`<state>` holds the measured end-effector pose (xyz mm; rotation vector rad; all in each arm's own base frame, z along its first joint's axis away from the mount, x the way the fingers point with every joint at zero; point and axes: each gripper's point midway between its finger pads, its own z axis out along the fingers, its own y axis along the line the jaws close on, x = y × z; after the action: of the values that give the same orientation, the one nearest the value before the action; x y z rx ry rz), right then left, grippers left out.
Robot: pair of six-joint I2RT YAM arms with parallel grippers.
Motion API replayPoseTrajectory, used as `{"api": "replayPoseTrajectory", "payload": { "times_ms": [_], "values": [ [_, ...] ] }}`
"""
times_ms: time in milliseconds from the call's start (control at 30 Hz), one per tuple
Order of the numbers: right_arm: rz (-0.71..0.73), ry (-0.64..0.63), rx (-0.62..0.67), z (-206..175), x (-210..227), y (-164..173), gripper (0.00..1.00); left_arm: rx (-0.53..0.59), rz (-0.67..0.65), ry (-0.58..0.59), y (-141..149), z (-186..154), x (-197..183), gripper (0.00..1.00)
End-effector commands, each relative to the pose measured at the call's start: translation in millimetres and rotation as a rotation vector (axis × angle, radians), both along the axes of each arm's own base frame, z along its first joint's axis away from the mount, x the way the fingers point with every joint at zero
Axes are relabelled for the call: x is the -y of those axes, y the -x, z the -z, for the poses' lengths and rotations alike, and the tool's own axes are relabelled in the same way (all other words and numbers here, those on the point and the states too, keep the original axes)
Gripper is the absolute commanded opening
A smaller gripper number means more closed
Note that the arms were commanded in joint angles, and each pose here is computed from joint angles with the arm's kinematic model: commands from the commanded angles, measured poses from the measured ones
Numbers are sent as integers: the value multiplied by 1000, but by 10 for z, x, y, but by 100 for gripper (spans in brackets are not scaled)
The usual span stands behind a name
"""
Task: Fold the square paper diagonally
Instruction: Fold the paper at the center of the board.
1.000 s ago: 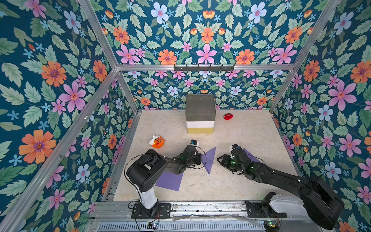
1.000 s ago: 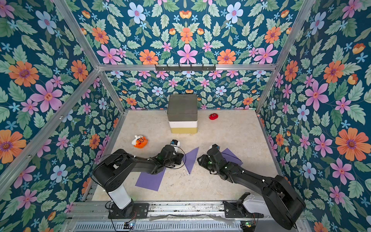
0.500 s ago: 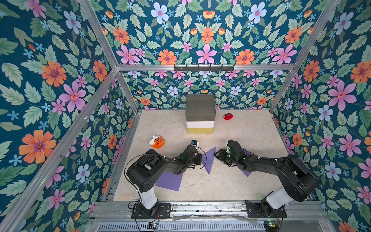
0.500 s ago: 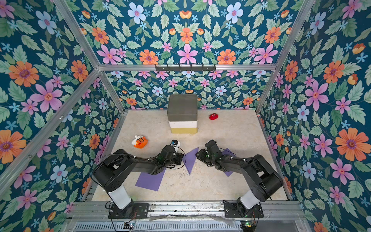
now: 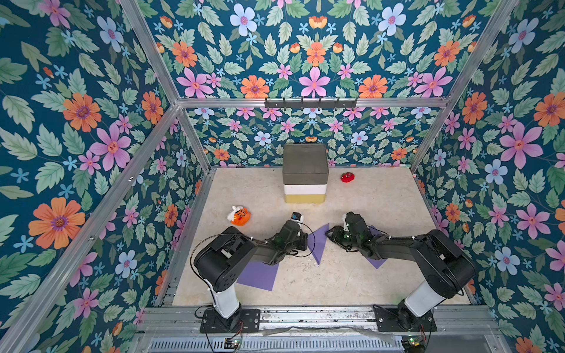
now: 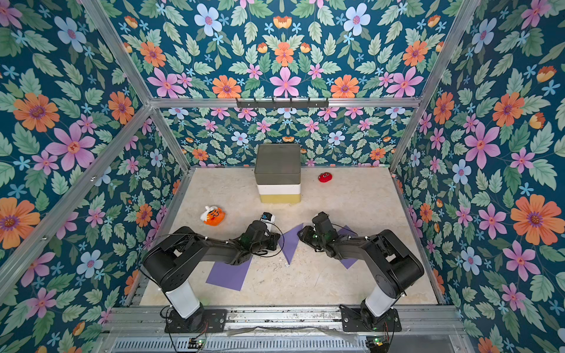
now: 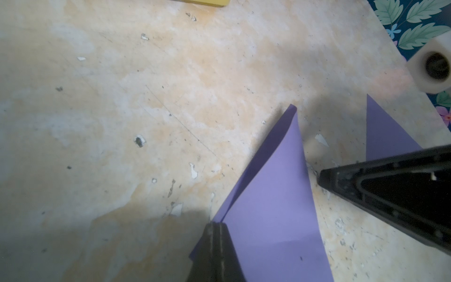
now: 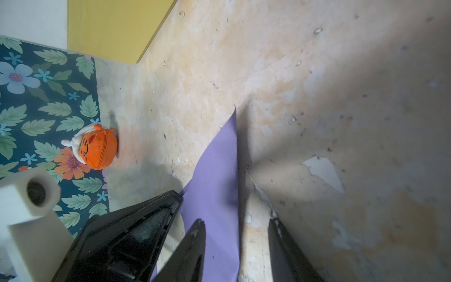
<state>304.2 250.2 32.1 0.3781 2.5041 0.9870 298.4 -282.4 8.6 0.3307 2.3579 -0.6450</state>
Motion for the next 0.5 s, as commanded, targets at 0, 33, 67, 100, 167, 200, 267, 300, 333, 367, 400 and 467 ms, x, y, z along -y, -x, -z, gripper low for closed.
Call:
{"api": "replayPoseTrajectory", "payload": {
  "times_ms": [0, 33, 67, 100, 167, 200, 267, 300, 333, 367, 400, 467],
  "values": [
    [1, -7, 3, 3, 15, 30, 47, -278, 8, -274, 565, 638, -528, 0],
    [-2, -22, 10, -26, -3, 27, 46, -278, 9, -273, 558, 635, -518, 0],
    [-3, -29, 15, -45, -10, 24, 46, -279, 11, -274, 562, 640, -514, 0],
    [-5, -37, 23, -65, -19, 20, 46, -278, 12, -272, 551, 636, -505, 0],
    [-8, -45, 27, -84, -28, 22, 46, -280, 11, -274, 548, 638, -502, 0],
    [-10, -41, 29, -78, -23, 26, 46, -280, 11, -276, 553, 639, -507, 0],
    [-15, -45, 33, -76, -31, 27, 46, -278, 12, -273, 555, 629, -504, 0],
    [-24, -49, 33, -70, -45, 32, 46, -277, 13, -273, 558, 627, -507, 0],
    [-26, -50, 31, -51, -50, 32, 46, -277, 12, -272, 557, 626, -507, 0],
    [-24, -50, 29, -34, -56, 27, 45, -279, 12, -274, 565, 632, -513, 0],
    [-25, -56, 33, -42, -65, 19, 45, -280, 12, -275, 567, 633, -515, 0],
    [-19, -44, 8, 83, -57, 23, 44, -281, 13, -275, 571, 638, -514, 0]
  ]
}}
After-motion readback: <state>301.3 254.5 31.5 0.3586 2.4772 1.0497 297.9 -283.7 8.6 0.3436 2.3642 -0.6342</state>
